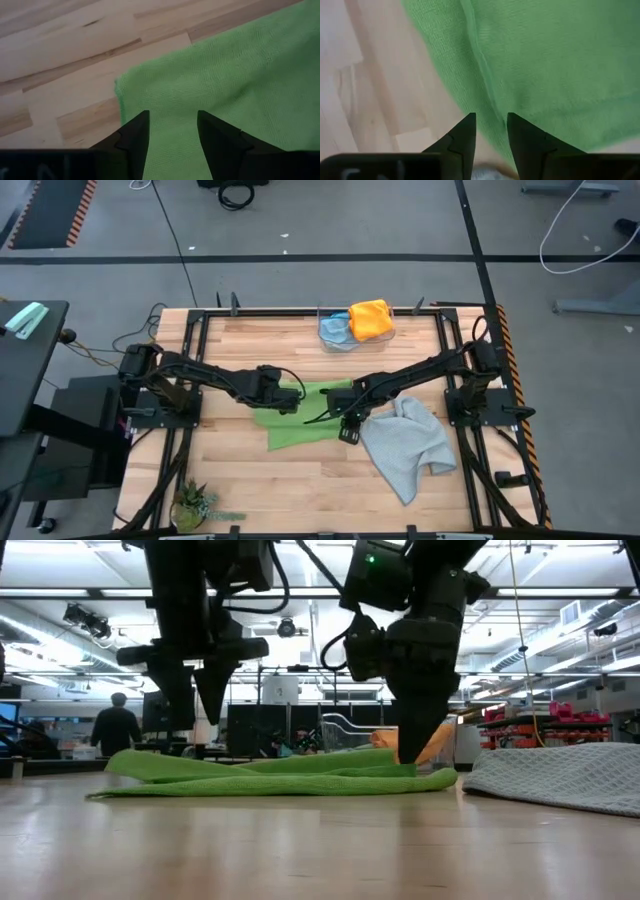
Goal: Fold microfiber towels
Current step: Fold the green microfiber cloth
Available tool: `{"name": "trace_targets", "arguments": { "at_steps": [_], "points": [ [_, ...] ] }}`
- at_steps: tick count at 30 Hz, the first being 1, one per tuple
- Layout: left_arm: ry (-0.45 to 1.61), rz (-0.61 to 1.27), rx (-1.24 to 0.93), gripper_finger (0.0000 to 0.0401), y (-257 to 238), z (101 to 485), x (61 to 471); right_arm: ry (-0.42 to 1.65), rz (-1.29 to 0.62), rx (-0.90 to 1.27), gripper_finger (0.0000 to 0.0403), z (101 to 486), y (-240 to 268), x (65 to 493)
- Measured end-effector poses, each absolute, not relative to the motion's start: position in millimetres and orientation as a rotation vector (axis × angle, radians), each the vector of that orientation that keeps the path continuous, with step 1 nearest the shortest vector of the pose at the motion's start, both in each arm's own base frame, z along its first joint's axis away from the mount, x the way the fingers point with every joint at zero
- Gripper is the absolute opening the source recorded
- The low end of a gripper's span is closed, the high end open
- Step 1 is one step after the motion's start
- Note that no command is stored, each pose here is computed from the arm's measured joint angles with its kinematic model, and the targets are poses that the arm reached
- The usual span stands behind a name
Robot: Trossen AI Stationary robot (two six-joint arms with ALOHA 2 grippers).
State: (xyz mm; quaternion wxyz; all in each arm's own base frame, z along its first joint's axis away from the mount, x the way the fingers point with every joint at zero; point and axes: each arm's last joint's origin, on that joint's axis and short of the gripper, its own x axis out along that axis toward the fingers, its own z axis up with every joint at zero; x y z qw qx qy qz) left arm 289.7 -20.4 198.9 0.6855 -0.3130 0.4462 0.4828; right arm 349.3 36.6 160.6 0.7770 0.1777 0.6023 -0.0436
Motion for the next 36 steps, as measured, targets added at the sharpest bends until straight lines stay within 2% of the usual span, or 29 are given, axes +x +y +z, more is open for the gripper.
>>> {"name": "trace_targets", "arguments": {
  "at_steps": [11, 19, 27, 36],
  "points": [
    [0.975, 1.069, -0.714, 0.0168, -20, 204, 289, 1.324, -0.105, 0.375, 0.0092, 145, 39, 354],
    [0.969, 1.059, -0.716, 0.0161, -22, 204, 290, 1.295, -0.153, 0.321, 0.0010, 150, 37, 354],
    [0.992, 1.040, -0.712, 0.0162, -23, 204, 289, 1.268, -0.186, 0.297, 0.0005, 166, 36, 351],
    [1.228, 0.777, -0.663, 0.0162, -57, 209, 276, 1.328, -0.197, 0.283, 0.0003, 167, 35, 344]
  ]
}}
